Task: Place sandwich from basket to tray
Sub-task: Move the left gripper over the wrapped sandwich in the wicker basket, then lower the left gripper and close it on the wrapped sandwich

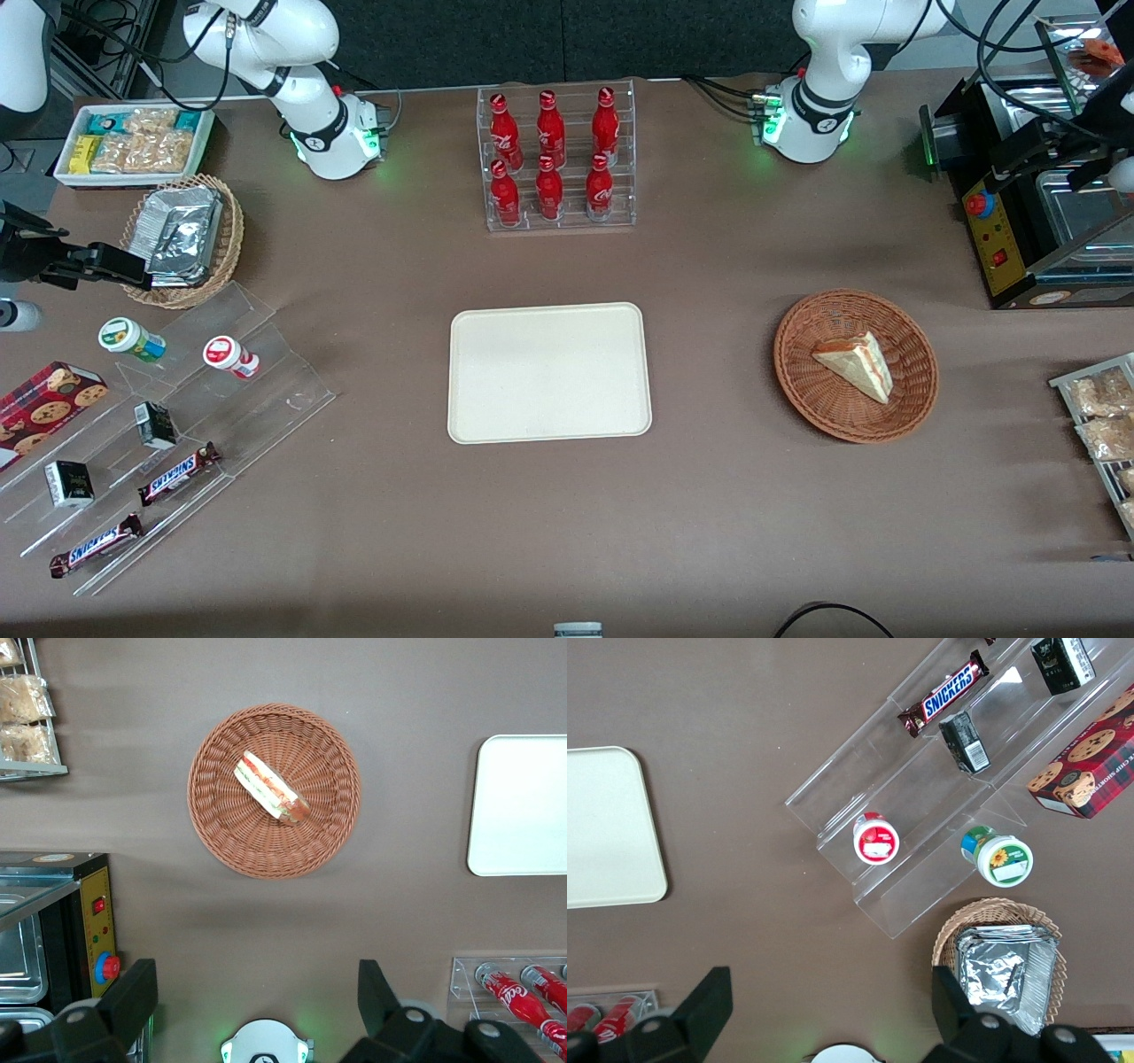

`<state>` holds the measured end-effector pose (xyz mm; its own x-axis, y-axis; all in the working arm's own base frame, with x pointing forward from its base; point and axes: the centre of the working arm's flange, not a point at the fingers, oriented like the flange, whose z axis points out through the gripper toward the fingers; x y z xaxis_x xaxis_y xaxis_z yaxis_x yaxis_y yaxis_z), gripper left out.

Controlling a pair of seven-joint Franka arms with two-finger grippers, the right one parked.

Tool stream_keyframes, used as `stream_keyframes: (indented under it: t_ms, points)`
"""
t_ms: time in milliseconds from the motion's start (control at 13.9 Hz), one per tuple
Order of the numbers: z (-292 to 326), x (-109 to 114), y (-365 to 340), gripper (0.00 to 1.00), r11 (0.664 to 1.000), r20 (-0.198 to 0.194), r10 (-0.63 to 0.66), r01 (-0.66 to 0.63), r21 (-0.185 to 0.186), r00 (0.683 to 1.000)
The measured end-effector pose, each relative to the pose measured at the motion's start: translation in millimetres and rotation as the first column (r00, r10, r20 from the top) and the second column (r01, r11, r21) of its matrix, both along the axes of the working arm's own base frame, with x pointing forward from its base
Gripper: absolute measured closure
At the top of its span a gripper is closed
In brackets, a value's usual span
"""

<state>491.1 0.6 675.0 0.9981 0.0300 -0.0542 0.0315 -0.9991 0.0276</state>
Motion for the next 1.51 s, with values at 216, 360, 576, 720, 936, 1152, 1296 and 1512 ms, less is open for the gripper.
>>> stream_keyframes:
  t_ms: [216, 360, 576, 720, 936, 1152, 1296, 1512]
  points:
    - [-3, 2, -2, 0.00, 1.000, -0.006, -0.004, 0.004, 0.001, 1.000]
    - [-15, 10, -11, 0.00, 1.000, -0.031, -0.005, 0.005, 0.005, 1.000]
    - [-63, 41, -44, 0.00, 0.999, -0.086, 0.039, -0.037, 0.020, 0.995]
    - [-104, 62, -64, 0.00, 0.992, -0.131, 0.125, -0.120, 0.043, 0.983]
    - [-154, 77, -53, 0.00, 0.959, -0.121, 0.281, -0.275, 0.066, 0.952]
    - [-215, 81, -39, 0.00, 0.869, -0.038, 0.493, -0.491, 0.056, 0.869]
    - [-249, 76, -39, 0.00, 0.809, -0.014, 0.587, -0.586, 0.050, 0.810]
    - [-285, 63, -37, 0.00, 0.747, 0.013, 0.664, -0.664, 0.035, 0.747]
